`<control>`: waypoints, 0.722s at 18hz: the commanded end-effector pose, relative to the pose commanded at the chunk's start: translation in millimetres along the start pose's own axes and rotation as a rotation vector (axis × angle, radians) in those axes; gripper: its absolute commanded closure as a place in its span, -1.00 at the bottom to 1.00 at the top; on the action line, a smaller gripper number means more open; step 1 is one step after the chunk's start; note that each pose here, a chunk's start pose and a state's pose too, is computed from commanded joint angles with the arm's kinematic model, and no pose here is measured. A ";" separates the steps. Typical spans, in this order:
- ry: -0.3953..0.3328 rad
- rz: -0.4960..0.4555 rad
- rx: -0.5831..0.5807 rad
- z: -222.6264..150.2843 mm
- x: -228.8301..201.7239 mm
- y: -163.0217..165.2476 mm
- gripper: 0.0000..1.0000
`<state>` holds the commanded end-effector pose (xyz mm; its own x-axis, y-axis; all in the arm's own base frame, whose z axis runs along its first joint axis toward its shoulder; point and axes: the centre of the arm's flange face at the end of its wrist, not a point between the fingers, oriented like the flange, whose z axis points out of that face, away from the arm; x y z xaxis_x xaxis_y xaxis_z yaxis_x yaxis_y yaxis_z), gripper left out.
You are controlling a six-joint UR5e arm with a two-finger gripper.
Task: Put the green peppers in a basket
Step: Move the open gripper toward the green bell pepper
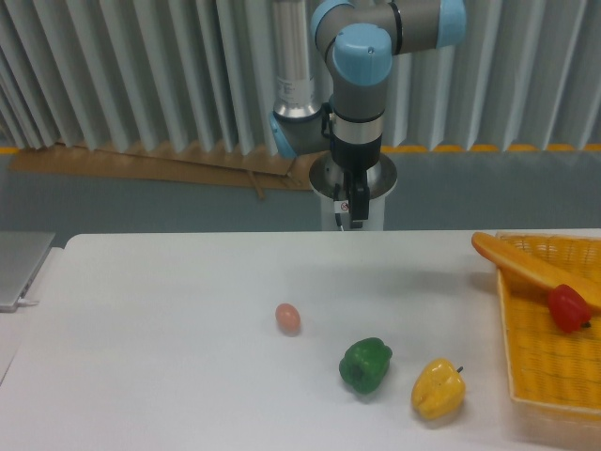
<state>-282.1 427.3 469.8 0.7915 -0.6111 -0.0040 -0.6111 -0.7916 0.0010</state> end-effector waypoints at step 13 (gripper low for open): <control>0.025 0.126 -0.059 5.7 -8.8 5.3 -1.00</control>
<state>-292.3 428.5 464.1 0.7088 -0.7049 0.0248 -0.7050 -0.7068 0.0584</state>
